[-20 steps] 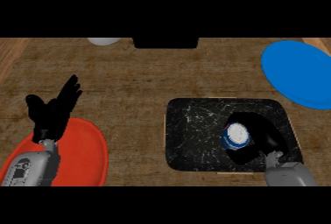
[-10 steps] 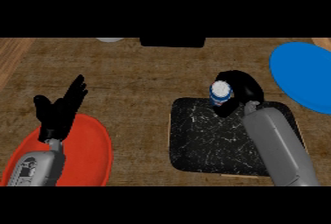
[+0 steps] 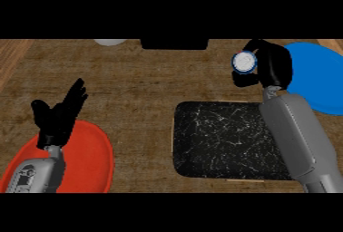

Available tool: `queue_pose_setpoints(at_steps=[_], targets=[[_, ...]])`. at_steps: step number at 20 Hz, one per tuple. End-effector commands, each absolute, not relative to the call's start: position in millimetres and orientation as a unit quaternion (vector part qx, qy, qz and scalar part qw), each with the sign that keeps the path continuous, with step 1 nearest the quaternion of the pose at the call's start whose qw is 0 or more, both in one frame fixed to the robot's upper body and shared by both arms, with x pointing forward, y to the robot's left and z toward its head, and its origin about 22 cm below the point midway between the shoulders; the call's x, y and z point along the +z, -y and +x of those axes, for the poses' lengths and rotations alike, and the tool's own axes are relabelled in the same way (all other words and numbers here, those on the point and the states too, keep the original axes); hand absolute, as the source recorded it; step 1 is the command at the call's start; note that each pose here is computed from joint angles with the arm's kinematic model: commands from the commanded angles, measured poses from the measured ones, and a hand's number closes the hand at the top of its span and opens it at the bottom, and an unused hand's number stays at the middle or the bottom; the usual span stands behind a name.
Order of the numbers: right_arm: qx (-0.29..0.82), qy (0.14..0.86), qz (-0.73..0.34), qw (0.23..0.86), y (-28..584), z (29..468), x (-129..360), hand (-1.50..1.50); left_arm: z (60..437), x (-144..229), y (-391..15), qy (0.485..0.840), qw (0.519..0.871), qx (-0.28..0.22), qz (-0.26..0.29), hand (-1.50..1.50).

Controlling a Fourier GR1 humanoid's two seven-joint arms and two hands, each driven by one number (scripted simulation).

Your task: Pick the can from the tray and place it in the plate

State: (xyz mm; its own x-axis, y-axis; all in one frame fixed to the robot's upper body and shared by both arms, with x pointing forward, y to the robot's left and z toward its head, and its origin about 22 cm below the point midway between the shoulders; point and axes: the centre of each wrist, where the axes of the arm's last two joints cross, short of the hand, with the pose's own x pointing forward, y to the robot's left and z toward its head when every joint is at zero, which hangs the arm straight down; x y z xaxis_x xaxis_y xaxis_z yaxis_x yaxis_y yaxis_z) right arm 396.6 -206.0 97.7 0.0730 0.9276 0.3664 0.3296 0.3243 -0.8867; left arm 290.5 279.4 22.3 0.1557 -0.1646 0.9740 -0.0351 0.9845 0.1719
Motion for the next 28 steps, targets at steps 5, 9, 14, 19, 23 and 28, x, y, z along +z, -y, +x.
queue_pose_setpoints(at_steps=[5,9,14,19,23,28], targets=[[0.145,0.617,-0.557,0.537,245,412,125,1.50,291,13,-275,0.647,0.758,-0.042,0.073,0.00],[0.093,0.608,-0.558,0.557,299,406,106,1.50,292,33,-284,0.647,0.757,-0.044,0.079,0.00],[0.088,0.572,-0.582,0.571,355,413,120,1.50,286,28,-296,0.652,0.753,-0.042,0.075,0.00],[0.091,0.559,-0.586,0.579,400,402,99,1.50,293,34,-269,0.648,0.757,-0.046,0.069,0.00],[0.123,0.521,-0.584,0.610,430,393,102,1.50,291,24,-282,0.656,0.750,-0.051,0.070,0.00],[0.088,0.512,-0.495,0.697,449,369,65,1.50,288,21,-264,0.651,0.754,-0.053,0.063,0.00]])
